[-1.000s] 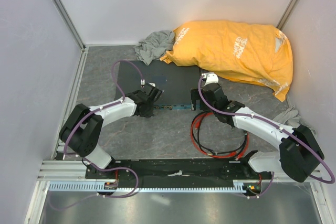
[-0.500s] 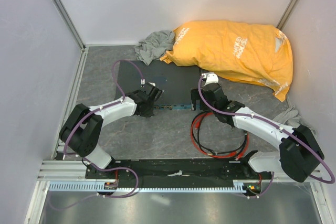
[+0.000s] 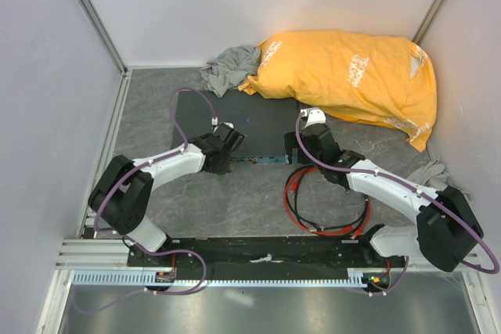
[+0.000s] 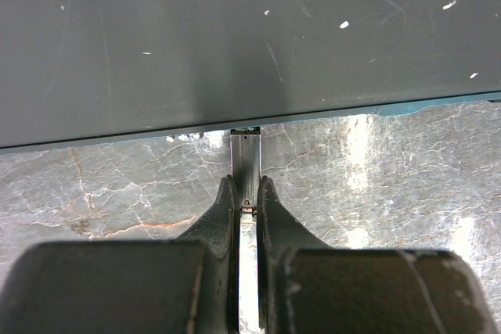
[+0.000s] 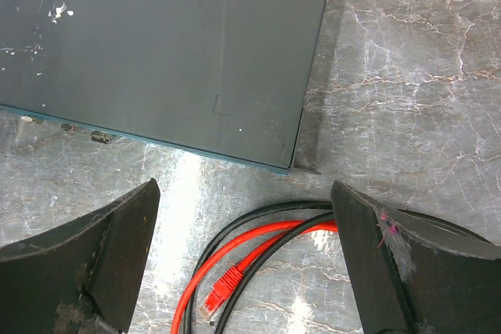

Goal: Insert the plug into the switch port

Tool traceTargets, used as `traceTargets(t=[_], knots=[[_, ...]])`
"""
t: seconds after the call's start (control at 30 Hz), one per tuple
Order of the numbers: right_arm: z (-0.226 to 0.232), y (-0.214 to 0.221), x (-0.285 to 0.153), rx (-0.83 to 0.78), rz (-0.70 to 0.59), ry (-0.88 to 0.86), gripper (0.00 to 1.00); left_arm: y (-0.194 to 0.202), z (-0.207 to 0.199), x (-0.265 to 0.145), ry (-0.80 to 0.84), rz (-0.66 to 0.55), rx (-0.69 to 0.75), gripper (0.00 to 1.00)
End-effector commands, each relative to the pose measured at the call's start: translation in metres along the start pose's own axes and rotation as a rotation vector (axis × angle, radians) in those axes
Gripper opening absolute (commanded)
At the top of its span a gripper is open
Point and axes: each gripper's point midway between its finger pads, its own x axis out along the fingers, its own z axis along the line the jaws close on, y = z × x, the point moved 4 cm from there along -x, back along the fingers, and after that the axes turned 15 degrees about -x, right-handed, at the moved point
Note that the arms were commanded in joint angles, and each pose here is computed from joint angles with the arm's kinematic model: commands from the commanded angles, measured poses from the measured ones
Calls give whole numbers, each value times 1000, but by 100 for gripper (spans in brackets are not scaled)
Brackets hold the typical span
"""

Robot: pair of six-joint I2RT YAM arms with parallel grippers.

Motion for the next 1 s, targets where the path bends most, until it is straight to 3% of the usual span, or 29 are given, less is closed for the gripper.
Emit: traceTargets(t=[0.0, 0.97], knots=[[2, -14, -3, 11, -58, -11, 98, -35, -34, -17, 114, -131, -48, 2], [3, -13, -3, 16, -58, -19, 98, -8, -23, 0, 74, -44, -42, 1]])
